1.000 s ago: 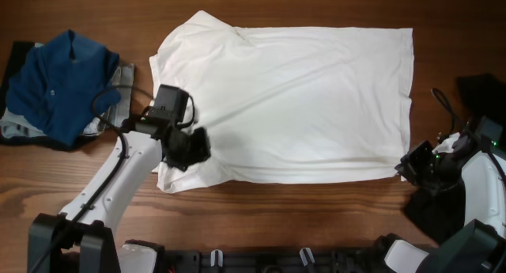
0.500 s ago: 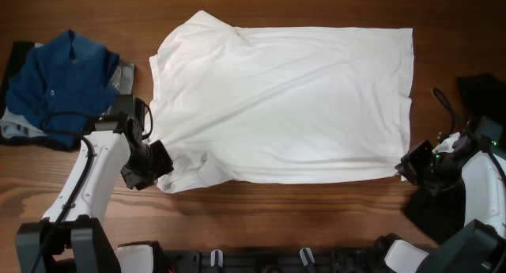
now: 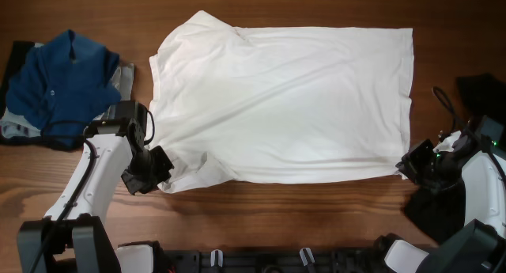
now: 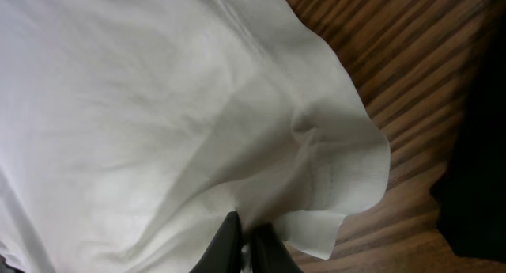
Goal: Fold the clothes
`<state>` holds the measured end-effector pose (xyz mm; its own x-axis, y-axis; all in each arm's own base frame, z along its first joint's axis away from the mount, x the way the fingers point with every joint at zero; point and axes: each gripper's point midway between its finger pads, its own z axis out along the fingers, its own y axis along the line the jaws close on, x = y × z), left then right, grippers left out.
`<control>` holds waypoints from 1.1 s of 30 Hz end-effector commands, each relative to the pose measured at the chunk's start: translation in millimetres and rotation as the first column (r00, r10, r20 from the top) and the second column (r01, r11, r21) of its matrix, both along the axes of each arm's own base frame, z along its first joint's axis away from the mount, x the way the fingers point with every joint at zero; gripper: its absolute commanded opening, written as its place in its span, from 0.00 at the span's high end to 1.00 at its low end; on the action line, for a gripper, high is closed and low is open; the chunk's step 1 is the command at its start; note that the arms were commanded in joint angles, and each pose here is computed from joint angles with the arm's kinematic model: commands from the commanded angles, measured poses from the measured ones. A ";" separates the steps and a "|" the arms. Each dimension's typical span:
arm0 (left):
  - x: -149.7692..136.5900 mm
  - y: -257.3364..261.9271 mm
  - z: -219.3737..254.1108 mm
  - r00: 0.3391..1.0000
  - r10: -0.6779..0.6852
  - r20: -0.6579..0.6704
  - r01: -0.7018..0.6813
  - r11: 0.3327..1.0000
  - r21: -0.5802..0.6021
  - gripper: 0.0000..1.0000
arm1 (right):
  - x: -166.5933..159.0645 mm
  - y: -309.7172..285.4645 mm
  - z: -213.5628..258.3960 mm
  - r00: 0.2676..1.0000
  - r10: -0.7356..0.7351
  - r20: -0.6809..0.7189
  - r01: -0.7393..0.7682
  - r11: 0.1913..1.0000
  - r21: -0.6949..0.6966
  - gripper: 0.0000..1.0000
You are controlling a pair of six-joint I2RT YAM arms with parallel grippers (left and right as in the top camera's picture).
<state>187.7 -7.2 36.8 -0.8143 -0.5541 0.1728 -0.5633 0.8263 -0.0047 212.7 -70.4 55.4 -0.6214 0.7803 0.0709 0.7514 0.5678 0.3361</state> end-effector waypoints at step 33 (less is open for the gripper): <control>57.5 14.1 91.3 0.958 -0.037 0.283 0.024 0.998 0.049 0.96 | 12.2 -6.3 25.3 0.998 0.043 0.054 -0.042 0.999 -0.026 0.96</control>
<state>244.7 8.3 121.6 -0.8317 -0.5497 -0.0782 -0.5420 0.8343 -0.1009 220.0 -75.1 71.8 -0.6414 0.7657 0.0473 0.7305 0.5907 0.3427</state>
